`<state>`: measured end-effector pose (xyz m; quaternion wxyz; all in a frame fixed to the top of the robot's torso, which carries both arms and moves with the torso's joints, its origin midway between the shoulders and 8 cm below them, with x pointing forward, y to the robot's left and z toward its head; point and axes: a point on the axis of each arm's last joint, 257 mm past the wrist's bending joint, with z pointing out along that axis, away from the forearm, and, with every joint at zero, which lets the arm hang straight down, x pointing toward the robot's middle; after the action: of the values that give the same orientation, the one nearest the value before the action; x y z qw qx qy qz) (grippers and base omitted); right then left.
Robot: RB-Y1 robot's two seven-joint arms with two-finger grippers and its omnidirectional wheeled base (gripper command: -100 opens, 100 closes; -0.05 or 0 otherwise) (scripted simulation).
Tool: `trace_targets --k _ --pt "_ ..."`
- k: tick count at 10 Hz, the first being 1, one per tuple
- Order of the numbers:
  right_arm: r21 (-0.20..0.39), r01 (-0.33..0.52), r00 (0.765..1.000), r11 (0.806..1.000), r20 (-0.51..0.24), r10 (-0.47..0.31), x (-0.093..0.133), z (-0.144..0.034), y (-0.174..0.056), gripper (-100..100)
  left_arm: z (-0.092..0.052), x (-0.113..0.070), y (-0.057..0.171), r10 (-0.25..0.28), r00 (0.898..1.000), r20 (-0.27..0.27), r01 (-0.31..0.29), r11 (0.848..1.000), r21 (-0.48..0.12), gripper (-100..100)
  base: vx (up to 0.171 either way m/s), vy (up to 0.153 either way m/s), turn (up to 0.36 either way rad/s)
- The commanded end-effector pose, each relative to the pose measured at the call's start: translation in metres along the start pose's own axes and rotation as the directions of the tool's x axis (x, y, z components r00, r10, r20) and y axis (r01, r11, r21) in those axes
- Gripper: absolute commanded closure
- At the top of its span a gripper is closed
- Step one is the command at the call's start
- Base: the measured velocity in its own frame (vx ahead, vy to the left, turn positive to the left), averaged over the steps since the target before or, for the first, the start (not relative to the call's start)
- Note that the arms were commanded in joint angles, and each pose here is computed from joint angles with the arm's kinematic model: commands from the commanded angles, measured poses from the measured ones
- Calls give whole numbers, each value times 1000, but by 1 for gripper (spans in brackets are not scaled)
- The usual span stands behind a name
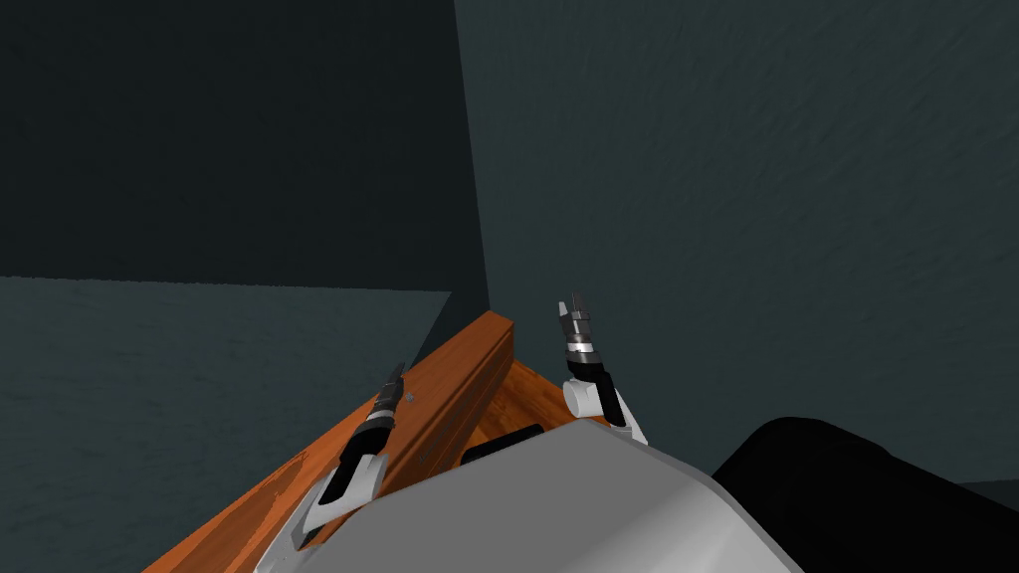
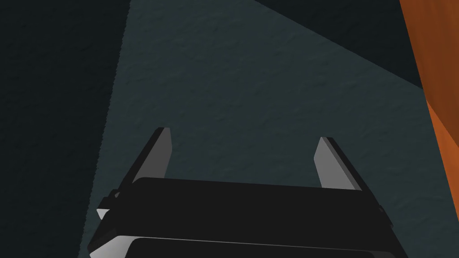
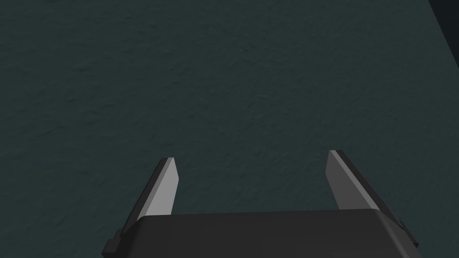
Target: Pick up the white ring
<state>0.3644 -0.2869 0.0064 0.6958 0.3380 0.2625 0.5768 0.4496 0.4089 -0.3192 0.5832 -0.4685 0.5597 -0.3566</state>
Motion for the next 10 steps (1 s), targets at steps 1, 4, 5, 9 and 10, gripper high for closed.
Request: trace_targets --k 1,4,5,9,10 --pt "0 0 1000 1000 0 0 0 0 0 0 -2 -8 22 0 1000 9 0 998 -56 -100 32 -25 -6" --pt "0 0 1000 1000 0 0 0 0 0 0 1 -35 59 -2 999 49 10 986 -164 -100 35 -30 -16" --pt "0 0 1000 1000 0 0 0 0 0 0 -5 -36 75 -1 999 50 11 980 -198 -100 34 -27 -15" --pt "0 0 1000 1000 0 0 0 0 0 0 -14 -64 122 -6 995 100 39 944 -329 -100 35 -24 -25" --pt "0 0 1000 1000 0 0 0 0 0 0 -21 -79 143 -9 992 127 58 920 -387 -100 41 -29 -34"
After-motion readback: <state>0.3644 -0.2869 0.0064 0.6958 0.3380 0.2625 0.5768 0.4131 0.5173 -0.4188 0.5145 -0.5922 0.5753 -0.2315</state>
